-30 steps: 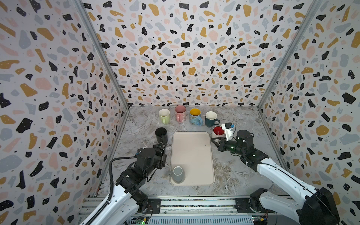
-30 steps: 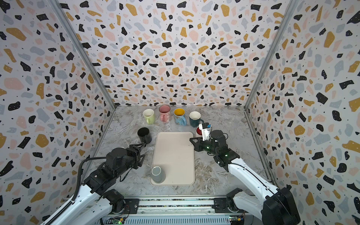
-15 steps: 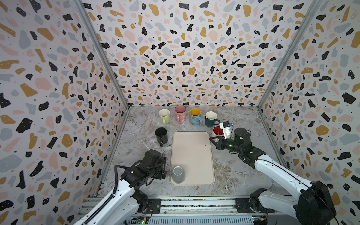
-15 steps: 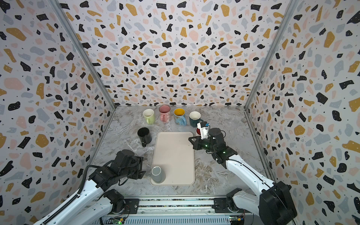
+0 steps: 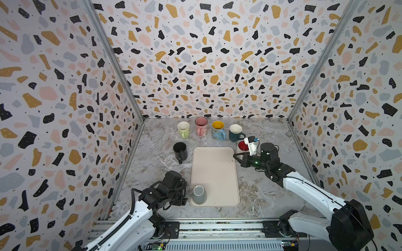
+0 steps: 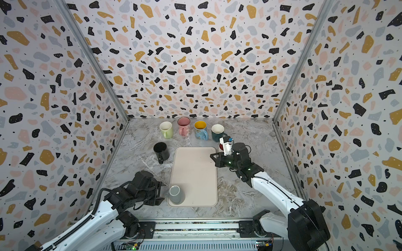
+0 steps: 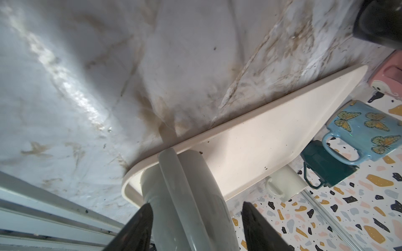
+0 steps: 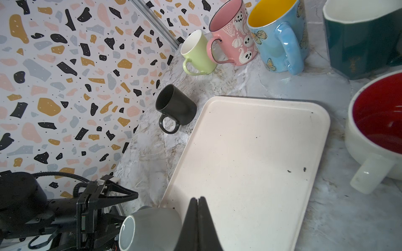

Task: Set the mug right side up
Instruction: 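Grasp the upside-down grey mug's handle with the left gripper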

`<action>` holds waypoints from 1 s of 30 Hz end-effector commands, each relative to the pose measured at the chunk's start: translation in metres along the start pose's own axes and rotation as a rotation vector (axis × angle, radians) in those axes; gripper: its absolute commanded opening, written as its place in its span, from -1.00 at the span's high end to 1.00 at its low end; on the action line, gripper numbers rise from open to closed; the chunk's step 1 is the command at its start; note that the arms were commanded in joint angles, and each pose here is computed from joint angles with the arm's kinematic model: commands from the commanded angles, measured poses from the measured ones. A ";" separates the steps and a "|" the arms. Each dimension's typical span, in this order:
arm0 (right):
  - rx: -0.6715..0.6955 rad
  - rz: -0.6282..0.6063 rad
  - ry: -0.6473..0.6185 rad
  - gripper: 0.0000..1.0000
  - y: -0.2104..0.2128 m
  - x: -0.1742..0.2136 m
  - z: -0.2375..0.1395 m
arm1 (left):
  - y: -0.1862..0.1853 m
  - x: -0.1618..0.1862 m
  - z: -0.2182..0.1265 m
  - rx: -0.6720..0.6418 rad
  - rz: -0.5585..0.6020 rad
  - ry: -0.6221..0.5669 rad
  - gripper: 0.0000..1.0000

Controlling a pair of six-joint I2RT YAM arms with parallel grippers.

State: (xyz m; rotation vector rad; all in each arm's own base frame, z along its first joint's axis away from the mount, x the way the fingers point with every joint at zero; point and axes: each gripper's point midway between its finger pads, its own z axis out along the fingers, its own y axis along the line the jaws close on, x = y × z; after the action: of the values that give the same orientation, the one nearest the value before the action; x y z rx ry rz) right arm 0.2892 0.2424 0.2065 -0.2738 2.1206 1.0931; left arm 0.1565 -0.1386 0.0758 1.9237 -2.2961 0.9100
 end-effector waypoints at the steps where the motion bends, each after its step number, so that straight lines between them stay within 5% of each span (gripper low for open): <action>1: -0.021 -0.007 -0.023 0.98 0.008 -0.011 -0.003 | -0.002 0.007 0.007 0.008 0.005 0.035 -0.19; 9: -0.015 -0.004 -0.020 1.00 0.007 -0.012 -0.002 | -0.011 -0.004 0.010 0.111 -0.068 0.004 0.14; 30: 0.001 0.011 -0.008 1.00 0.001 -0.005 0.000 | -0.021 0.003 0.029 0.159 -0.066 0.059 0.47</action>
State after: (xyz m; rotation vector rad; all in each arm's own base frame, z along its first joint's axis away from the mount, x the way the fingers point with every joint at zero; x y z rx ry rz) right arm 0.2898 0.2426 0.2040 -0.2630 2.1312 1.0958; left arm 0.1815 -0.1493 0.0605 1.9450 -2.2840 1.1078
